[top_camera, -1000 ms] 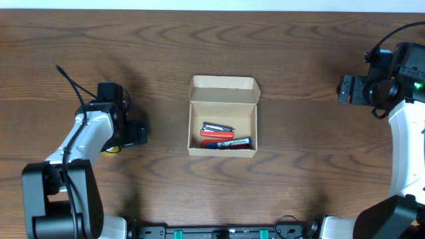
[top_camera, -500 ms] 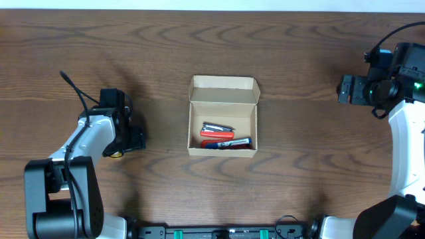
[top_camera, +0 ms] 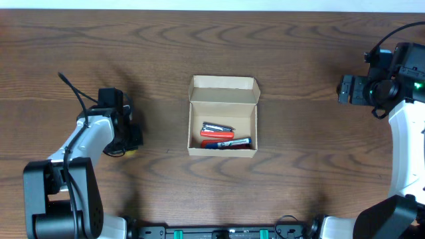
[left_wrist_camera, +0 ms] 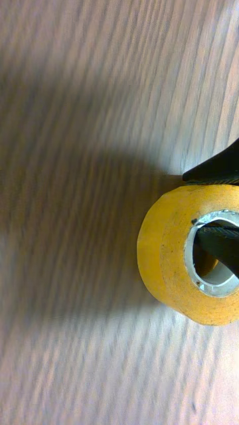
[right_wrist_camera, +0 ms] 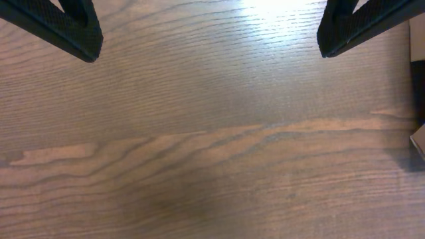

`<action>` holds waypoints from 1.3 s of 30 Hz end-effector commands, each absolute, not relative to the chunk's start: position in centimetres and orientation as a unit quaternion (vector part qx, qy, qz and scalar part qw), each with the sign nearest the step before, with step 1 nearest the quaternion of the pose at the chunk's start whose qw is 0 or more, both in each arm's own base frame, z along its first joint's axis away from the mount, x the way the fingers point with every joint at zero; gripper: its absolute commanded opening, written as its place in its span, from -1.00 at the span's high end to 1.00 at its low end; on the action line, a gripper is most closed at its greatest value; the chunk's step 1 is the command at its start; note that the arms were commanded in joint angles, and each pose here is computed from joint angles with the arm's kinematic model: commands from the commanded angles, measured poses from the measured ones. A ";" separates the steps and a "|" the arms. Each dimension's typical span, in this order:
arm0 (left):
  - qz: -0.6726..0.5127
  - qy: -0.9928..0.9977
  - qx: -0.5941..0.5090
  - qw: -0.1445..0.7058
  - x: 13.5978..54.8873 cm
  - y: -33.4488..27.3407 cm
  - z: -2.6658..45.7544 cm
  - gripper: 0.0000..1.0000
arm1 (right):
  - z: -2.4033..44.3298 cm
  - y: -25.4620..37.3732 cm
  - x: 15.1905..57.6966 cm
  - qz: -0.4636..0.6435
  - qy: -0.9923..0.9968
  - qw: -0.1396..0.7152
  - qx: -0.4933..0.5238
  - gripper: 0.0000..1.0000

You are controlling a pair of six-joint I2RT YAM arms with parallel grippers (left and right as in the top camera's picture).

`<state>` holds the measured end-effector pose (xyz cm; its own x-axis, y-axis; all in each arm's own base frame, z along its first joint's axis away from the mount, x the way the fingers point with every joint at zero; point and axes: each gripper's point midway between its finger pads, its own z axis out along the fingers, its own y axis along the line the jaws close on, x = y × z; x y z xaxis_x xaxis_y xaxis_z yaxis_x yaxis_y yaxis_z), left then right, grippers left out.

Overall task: Pack container
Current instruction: 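Carry the yellow tape roll into the box and release it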

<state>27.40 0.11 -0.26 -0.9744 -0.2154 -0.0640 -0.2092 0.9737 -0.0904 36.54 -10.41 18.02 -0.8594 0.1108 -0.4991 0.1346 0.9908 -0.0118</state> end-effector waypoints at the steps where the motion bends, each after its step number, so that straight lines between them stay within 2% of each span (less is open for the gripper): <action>1: -0.110 0.988 -0.097 0.037 28.4 -2.4 0.6 0.89 | 18.4 -10.2 36.5 -0.018 0.962 0.263 0.071 -0.98; 6: -0.132 0.989 -0.003 0.073 32.1 -5.1 6.0 0.88 | 18.4 -10.2 36.5 -0.018 0.962 0.263 0.071 -0.99; 13: -0.097 0.942 0.246 0.206 37.5 -12.5 18.0 0.88 | 18.4 -10.2 36.4 -0.018 0.962 0.262 0.071 -0.99; 15: -0.091 0.904 0.338 0.244 37.7 -15.9 21.0 0.89 | 18.4 -10.2 36.4 -0.018 0.962 0.261 0.071 -0.98; 18: -0.086 0.851 0.443 0.268 36.5 -19.9 22.9 0.89 | 18.4 -10.2 36.4 -0.018 0.962 0.261 0.071 -0.99; 23: -0.070 0.718 0.654 0.228 31.0 -25.0 21.6 0.88 | 18.4 -10.2 36.4 -0.018 0.962 0.261 0.071 -0.99; 26: -0.052 0.657 0.728 0.191 28.7 -26.0 20.1 0.88 | 18.4 -10.2 36.4 -0.018 0.962 0.262 0.071 -0.98; 39: -0.075 0.694 0.716 0.020 28.4 -25.1 10.0 0.88 | 18.3 -10.2 36.3 -0.017 0.963 0.260 0.071 -0.99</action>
